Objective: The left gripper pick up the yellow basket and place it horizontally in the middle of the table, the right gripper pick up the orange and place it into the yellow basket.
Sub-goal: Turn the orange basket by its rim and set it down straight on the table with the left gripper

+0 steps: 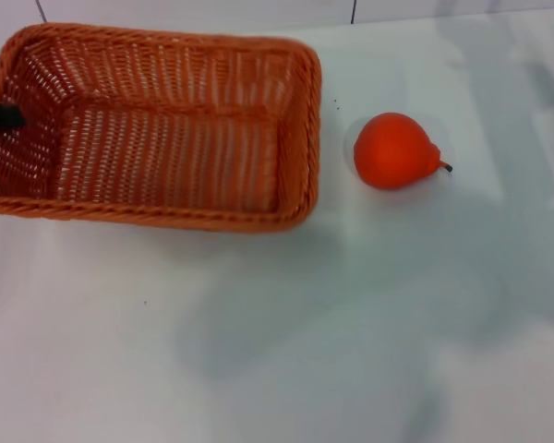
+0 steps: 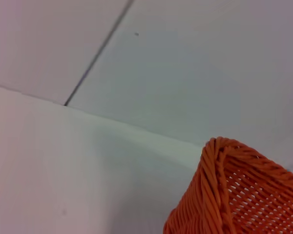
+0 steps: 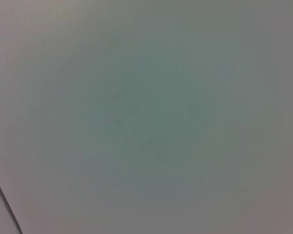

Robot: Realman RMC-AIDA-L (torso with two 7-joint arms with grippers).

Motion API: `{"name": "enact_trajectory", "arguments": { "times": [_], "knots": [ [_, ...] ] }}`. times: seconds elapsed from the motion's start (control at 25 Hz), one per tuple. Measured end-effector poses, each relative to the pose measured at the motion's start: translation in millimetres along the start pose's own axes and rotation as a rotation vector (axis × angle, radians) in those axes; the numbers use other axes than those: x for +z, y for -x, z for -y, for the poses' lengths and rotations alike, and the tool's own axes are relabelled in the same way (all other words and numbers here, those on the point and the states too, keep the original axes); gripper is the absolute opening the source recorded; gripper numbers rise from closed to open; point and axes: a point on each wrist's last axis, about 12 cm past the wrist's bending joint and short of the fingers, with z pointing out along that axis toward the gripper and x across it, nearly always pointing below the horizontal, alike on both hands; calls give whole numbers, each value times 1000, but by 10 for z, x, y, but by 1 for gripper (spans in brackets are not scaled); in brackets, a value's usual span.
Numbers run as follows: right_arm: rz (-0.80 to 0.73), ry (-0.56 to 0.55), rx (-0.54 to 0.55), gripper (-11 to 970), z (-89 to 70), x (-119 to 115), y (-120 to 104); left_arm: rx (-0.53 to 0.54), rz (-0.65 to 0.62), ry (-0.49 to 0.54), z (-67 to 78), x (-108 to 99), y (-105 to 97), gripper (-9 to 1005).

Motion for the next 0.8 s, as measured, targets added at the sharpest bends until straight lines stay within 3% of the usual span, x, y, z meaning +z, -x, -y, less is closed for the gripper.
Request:
{"name": "enact_trajectory", "arguments": {
  "times": [0.32,0.8],
  "knots": [
    [1,5,-1,765,-1,6,1,-164,89,7,-302,15,-321,205],
    [12,5,-9,765,31,71,-15,-224,48,-34,-327,101,-503,235]
  ]
}}
